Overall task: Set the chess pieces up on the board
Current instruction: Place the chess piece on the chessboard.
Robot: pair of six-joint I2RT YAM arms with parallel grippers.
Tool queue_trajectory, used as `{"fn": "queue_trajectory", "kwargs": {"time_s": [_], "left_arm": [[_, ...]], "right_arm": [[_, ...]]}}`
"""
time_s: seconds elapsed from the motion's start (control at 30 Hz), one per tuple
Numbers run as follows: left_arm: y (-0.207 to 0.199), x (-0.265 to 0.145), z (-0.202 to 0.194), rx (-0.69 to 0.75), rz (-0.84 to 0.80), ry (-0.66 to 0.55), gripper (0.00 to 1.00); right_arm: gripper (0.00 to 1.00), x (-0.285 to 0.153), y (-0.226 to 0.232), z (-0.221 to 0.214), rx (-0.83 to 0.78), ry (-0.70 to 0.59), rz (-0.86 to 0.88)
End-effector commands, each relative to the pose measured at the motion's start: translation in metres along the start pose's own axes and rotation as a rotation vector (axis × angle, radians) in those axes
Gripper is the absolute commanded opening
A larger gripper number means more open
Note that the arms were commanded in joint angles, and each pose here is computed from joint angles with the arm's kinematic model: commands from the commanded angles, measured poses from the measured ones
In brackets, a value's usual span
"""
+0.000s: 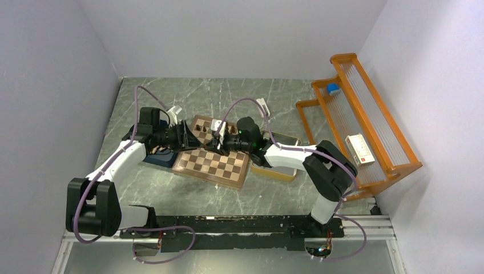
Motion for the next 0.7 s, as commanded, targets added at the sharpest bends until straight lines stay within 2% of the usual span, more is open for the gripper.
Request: {"fn": "queue_trajectory", "kwargs": {"time_s": [0.0, 0.13, 0.23, 0.43, 0.47, 0.57, 0.67], "left_arm": [[-0.008, 0.008, 0.0, -0.003, -0.06, 0.014, 0.53], [-0.011, 0.012, -0.002, -0.011, -0.067, 0.018, 0.49], [-0.011, 0.015, -0.004, -0.023, -0.084, 0.024, 0.42], [-0.015, 0.014, 0.001, 0.006, -0.077, 0.004, 0.13], [-0.016, 0.014, 0.003, 0.015, -0.078, 0.002, 0.11], [-0.022, 0.014, 0.009, 0.051, -0.079, 0.001, 0.05], [-0.028, 0.013, 0.016, 0.092, -0.062, -0.002, 0.05]], "right_arm": [[0.13, -0.004, -0.009, 0.018, -0.025, -0.062, -0.042], [0.13, -0.006, -0.009, 0.019, -0.022, -0.066, -0.047], [0.13, -0.006, -0.008, 0.019, -0.022, -0.066, -0.041], [0.14, -0.007, -0.003, 0.016, -0.019, -0.063, -0.025], [0.15, -0.008, -0.003, 0.016, -0.018, -0.062, -0.021], [0.21, -0.011, 0.001, 0.014, -0.013, -0.058, -0.014], [0.38, -0.016, 0.004, 0.013, -0.007, -0.045, -0.031]]}}
Point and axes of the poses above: each gripper's point midway between its finger pads, its own x axis out along the fingers, its own y axis along the line the jaws close on, z = x × y, the point moved 7 cm from there along -x, back along the fingers, and after that the axes turned 14 degrees about -x, right-handed, at the moved point
